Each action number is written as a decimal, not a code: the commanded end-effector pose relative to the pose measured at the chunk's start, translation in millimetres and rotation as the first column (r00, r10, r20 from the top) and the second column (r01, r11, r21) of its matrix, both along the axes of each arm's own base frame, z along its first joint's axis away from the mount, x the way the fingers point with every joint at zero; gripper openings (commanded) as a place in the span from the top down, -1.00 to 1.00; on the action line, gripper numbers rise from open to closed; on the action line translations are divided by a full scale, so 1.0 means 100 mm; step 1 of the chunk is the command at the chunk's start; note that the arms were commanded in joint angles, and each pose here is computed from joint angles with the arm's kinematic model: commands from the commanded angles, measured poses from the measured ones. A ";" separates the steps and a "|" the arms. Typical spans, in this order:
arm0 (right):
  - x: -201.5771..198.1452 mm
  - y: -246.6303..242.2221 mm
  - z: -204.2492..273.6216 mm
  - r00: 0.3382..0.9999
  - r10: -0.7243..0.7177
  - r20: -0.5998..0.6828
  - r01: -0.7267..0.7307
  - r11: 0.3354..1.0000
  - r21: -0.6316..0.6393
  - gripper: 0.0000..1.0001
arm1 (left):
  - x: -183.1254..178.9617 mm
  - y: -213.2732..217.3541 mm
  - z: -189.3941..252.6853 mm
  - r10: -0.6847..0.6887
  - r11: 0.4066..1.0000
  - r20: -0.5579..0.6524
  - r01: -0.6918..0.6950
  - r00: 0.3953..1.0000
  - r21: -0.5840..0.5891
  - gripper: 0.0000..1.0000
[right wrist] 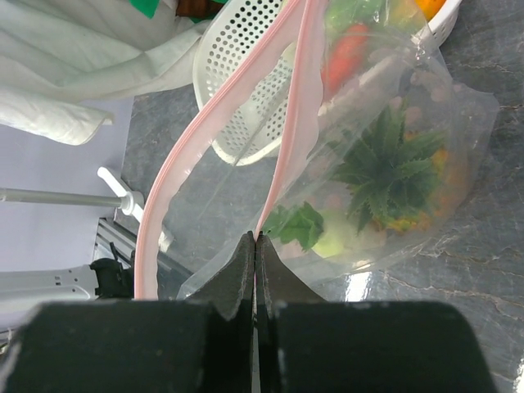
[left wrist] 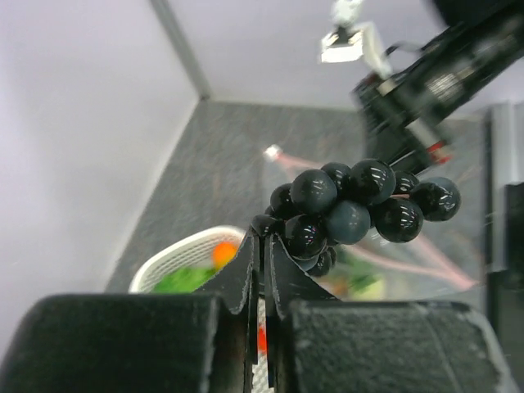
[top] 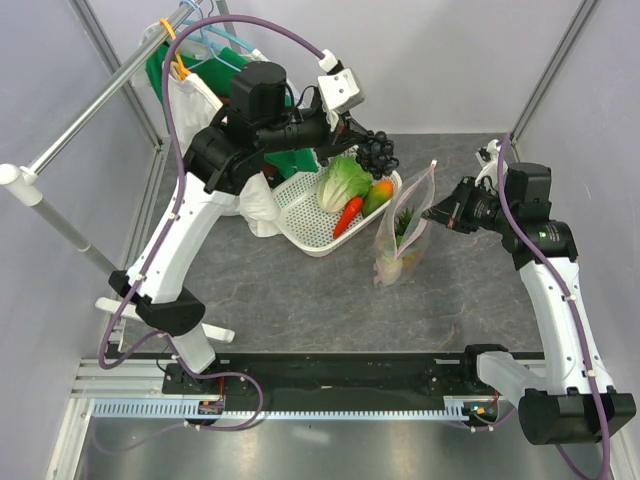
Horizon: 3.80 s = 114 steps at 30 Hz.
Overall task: Place the food in the zip-top bag and seal the zipper
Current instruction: Place the fake fruit in the zipper food storage bag, then pick up the fake vegetable from the bin.
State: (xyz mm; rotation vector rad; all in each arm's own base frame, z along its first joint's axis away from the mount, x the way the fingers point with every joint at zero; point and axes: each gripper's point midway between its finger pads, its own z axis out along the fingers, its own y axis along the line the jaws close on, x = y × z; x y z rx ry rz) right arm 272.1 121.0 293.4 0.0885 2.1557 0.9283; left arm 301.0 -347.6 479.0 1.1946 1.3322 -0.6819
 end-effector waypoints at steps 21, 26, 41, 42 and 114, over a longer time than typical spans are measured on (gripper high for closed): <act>-0.10 0.10 0.35 0.996 0.049 0.078 -0.053 0.997 0.057 1.00 | -0.61 -0.87 -0.48 -0.325 0.946 -0.490 0.272 0.809 -0.179 0.96; -0.16 0.08 0.38 0.994 0.053 0.091 -0.056 0.998 0.032 1.00 | -0.34 -0.82 -0.81 -0.181 0.983 -0.455 0.165 0.872 -0.076 0.96; -0.09 0.03 0.45 0.993 0.029 0.114 -0.031 0.999 0.012 1.00 | -0.14 -0.60 -1.25 0.016 0.994 -0.405 0.028 0.914 0.103 -0.26; -0.09 0.03 0.46 0.993 0.024 0.115 -0.025 1.000 0.009 1.00 | -0.14 -0.58 -1.21 0.019 0.995 -0.392 0.022 0.920 0.099 -0.40; 0.16 -0.56 0.26 0.950 -0.287 0.122 0.306 0.934 -0.185 1.00 | 1.40 0.13 -4.50 0.704 0.681 -0.461 -0.327 0.540 0.656 -0.23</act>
